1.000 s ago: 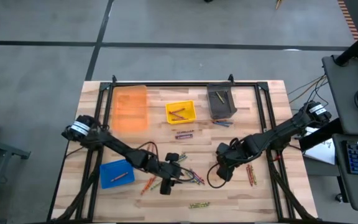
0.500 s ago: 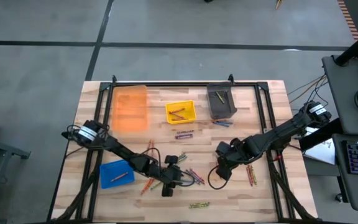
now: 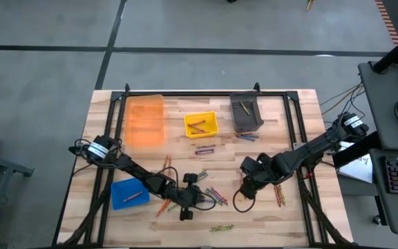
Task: Sort crayons
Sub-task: Put the blue crayon into the orange bin
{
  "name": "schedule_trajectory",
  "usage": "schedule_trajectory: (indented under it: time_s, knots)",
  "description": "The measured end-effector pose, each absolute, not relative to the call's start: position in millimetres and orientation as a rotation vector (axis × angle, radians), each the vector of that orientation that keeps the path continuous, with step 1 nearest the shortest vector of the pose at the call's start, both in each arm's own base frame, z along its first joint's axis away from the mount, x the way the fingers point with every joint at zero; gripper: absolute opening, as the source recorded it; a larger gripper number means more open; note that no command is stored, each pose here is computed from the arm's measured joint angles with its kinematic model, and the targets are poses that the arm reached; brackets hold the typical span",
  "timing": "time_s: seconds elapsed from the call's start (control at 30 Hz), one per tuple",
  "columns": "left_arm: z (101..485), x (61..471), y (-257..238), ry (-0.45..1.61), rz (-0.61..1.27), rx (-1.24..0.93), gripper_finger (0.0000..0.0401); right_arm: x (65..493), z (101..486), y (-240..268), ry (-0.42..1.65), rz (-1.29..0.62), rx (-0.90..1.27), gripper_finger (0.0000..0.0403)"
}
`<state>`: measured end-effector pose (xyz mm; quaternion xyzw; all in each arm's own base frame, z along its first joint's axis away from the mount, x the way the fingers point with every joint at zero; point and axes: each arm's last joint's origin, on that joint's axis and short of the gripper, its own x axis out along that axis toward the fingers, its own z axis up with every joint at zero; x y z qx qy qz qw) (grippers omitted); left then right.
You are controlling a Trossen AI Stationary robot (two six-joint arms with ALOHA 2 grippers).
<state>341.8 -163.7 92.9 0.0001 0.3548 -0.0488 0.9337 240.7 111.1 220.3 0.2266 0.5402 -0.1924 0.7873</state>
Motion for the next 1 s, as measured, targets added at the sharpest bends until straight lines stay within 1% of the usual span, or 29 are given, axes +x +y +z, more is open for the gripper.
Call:
schedule_trajectory:
  time_s: [0.07,0.33,0.5,0.67,0.73,0.83,1.0]
  knots:
    - [92.6,341.5,-163.6,0.729,-0.096,-0.007,0.0011,240.8,220.3,111.1,1.164,-0.414,0.488,0.0123]
    - [100.3,337.4,-164.4,0.748,-0.100,-0.039,0.0002,241.0,220.4,111.0,1.163,-0.397,0.456,0.0123]
    - [123.2,325.8,-162.4,0.800,-0.122,-0.027,0.0001,241.5,220.5,110.6,1.152,-0.395,0.431,0.0123]
    - [152.0,314.1,-154.7,0.821,-0.095,-0.007,0.0001,245.2,222.0,110.0,1.081,-0.402,0.370,0.0123]
    - [165.0,309.2,-151.0,0.807,-0.067,0.013,0.0000,247.4,221.9,109.3,1.037,-0.432,0.346,0.0123]
    - [186.1,302.0,-144.7,0.766,-0.018,0.042,0.0000,251.5,216.1,106.6,0.965,-0.547,0.303,0.0121]
    - [219.3,288.2,-130.9,0.698,0.063,0.077,0.0000,266.9,190.4,90.1,0.991,-0.695,0.248,0.0101]
